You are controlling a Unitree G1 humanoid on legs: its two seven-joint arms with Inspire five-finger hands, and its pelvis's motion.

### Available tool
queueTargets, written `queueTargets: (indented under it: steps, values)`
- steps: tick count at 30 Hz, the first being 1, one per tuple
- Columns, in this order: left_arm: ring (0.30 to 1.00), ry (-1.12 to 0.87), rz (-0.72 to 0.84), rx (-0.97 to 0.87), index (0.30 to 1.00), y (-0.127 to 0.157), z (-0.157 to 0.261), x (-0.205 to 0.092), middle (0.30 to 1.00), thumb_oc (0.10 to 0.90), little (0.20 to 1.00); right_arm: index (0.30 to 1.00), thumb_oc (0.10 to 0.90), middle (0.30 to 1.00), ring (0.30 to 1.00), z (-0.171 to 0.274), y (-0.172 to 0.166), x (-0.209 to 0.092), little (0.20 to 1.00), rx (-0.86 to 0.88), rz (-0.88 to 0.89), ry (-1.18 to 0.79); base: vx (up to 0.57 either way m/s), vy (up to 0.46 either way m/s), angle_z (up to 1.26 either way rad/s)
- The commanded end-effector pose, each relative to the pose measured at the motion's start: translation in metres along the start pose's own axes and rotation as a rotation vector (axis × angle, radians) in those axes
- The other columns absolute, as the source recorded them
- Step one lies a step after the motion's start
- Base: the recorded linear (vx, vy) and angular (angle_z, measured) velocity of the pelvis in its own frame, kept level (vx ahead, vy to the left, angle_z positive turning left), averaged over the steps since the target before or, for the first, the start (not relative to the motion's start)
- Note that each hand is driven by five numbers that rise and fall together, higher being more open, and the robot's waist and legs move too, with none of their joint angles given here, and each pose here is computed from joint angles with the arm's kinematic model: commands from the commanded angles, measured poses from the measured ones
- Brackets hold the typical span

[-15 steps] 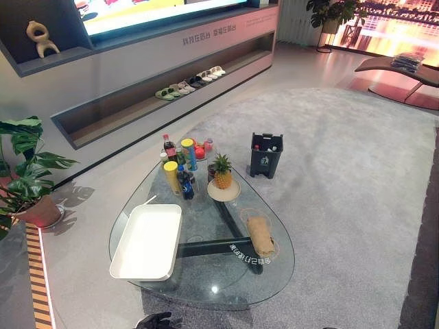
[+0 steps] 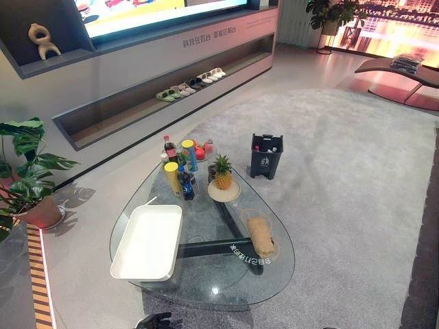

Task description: Wipe the table with a cloth and put it in the basket.

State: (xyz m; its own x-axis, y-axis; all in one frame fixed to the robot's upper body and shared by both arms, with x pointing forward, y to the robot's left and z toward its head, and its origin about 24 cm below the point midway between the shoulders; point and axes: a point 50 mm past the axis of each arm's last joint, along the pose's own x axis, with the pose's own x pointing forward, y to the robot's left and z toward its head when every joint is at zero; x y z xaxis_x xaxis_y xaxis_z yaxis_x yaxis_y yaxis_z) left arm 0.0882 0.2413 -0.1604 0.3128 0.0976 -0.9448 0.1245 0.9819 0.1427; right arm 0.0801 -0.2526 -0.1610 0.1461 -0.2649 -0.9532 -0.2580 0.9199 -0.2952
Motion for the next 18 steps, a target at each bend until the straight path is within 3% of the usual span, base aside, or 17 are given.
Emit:
queueTargets:
  steps: [1, 12, 18]
  values:
    - [0.9, -0.028, 0.008, 0.018, 0.9, 0.006, 0.018, 0.002, 0.9, 0.8, 0.9, 0.9, 0.8, 0.9, 0.9, 0.009, -0.017, -0.001, 0.9, -0.028, -0.05, 0.011, 0.0, 0.0, 0.0]
    - [0.9, -0.052, 0.04, -0.025, 0.9, 0.009, 0.022, 0.002, 0.9, 0.8, 0.9, 0.9, 0.8, 0.9, 0.9, 0.008, -0.024, -0.001, 0.9, -0.03, -0.054, 0.015, 0.0, 0.002, 0.0]
    - [0.9, -0.193, 0.075, -0.079, 0.9, 0.012, 0.067, 0.002, 0.9, 0.8, 0.9, 0.9, 0.8, 0.9, 0.9, 0.041, -0.039, -0.005, 0.9, -0.018, -0.116, -0.069, -0.21, 0.031, -0.02]
